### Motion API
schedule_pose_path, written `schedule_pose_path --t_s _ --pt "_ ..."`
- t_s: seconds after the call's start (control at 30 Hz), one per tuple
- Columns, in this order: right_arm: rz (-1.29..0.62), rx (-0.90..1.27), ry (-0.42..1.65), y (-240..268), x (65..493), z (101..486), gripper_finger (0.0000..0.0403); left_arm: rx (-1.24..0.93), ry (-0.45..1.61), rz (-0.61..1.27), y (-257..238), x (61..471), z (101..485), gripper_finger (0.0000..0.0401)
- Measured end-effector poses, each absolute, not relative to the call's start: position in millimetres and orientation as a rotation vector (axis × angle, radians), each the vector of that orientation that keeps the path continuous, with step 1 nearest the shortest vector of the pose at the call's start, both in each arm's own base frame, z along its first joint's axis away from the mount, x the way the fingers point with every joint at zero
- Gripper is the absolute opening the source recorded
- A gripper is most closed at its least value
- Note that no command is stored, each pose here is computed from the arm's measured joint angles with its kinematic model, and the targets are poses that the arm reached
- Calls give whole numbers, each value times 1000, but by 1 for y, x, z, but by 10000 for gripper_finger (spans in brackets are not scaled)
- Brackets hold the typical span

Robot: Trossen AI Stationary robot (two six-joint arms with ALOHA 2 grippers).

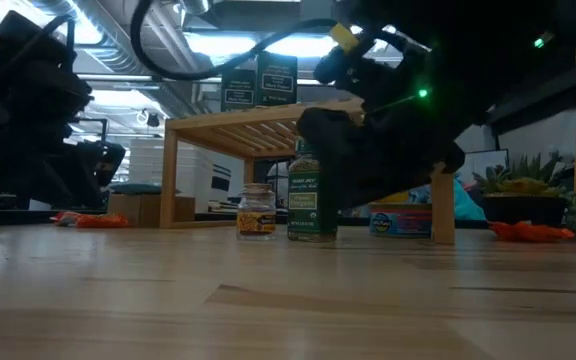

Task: Shelf spices
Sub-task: Put the green seasoning bottle on the shelf

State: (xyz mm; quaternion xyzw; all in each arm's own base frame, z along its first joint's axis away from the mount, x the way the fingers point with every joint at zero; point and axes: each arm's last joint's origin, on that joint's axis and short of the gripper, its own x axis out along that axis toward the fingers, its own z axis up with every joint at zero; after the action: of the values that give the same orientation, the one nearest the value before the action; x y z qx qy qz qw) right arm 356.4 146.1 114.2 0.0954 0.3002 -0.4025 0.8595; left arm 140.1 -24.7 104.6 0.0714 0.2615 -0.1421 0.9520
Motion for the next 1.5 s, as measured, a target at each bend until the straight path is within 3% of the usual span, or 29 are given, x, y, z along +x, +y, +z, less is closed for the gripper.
schedule_pose_path --t_s 0.73,1.0,1.17,1.5 --pt "-894 196 631 120 370 109 198 160 529 -289 -25 140 105 123" --pt "-892 173 612 120 371 110 198 314 394 -106 -20 147 117 123" --pt "-882 199 593 121 374 111 198 315 346 -88 -20 149 121 123" --pt "-720 218 556 129 390 118 198 316 350 -88 -20 149 121 123"
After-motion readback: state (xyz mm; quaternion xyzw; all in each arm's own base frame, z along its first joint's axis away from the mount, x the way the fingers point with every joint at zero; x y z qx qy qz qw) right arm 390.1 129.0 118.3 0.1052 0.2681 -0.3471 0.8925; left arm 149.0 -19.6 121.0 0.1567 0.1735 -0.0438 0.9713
